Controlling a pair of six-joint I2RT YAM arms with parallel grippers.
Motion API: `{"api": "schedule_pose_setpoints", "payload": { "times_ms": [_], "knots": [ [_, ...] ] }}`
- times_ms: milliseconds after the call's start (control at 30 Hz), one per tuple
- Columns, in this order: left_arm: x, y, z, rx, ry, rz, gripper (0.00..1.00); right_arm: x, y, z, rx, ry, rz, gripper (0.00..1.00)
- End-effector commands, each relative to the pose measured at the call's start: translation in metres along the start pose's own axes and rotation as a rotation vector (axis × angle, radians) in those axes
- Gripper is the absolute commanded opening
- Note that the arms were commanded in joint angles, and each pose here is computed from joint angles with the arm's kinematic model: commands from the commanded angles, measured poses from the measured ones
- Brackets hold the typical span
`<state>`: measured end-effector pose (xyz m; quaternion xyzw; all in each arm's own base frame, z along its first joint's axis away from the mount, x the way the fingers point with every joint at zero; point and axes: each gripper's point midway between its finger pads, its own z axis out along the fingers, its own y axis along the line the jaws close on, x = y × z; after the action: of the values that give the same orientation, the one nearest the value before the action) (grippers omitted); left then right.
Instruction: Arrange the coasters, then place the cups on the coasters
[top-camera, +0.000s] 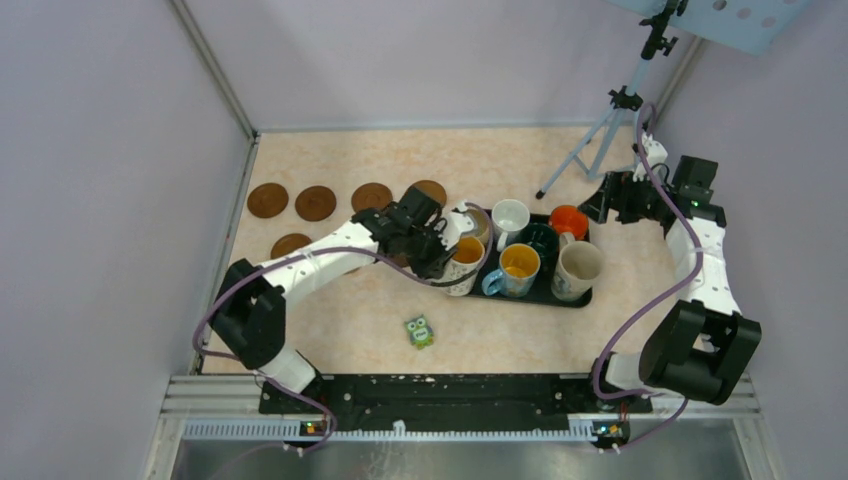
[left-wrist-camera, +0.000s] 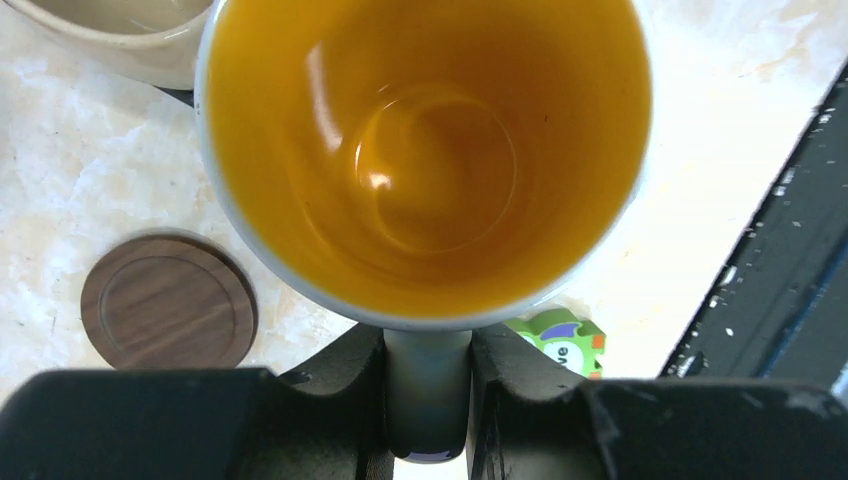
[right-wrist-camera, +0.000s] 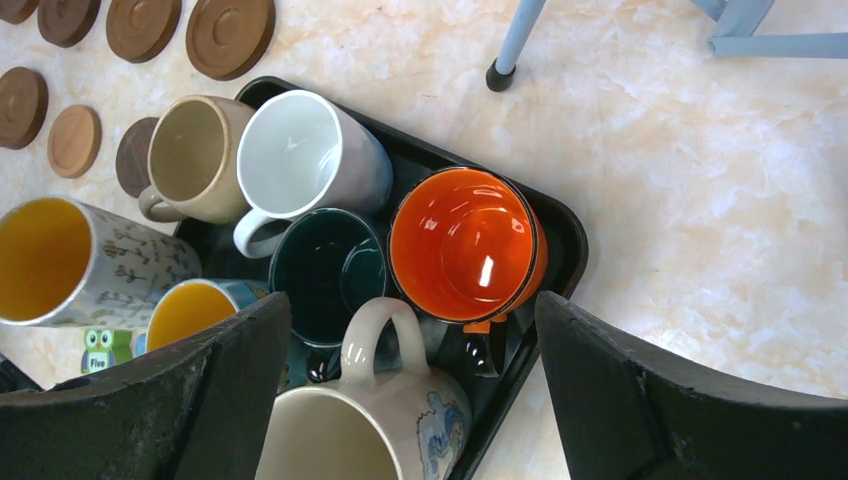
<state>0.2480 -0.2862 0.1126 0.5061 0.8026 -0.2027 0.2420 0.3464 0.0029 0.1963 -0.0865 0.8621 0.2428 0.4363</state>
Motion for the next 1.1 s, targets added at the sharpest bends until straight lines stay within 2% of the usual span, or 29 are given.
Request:
{"api": "schedule_pose_setpoints", "payload": {
  "times_ms": [0, 233, 367, 567, 733, 967, 1067],
  "knots": [
    [-0.047, -0.005, -0.043, 0.061, -0.229, 0.016, 0.00, -0.007, 0.001, 0.000, -0.014, -0.027, -0.024, 0.91],
    [-0.057, 0.021, -0.074, 0.040, -0.334, -0.019, 0.00, -0.006, 0.001, 0.001, -0.014, -0.024, -0.023, 0.91],
    [-0.069, 0.048, -0.103, -0.054, -0.438, -0.040, 0.00, -0.006, 0.000, 0.001, -0.014, -0.023, -0.023, 0.91],
    [-0.081, 0.077, -0.134, -0.130, -0.510, -0.055, 0.00, -0.005, 0.001, 0.002, -0.022, -0.020, -0.018, 0.91],
    [-0.084, 0.114, -0.137, -0.249, -0.521, -0.027, 0.00, -0.004, 0.002, 0.003, -0.033, -0.019, -0.013, 0.91],
    [-0.107, 0.160, -0.129, -0.369, -0.551, 0.085, 0.00, -0.001, 0.002, 0.004, -0.038, -0.012, -0.008, 0.91],
    [-0.109, 0.181, -0.121, -0.421, -0.520, 0.083, 0.00, 0.000, 0.003, 0.004, -0.040, -0.010, -0.006, 0.91]
  ]
}}
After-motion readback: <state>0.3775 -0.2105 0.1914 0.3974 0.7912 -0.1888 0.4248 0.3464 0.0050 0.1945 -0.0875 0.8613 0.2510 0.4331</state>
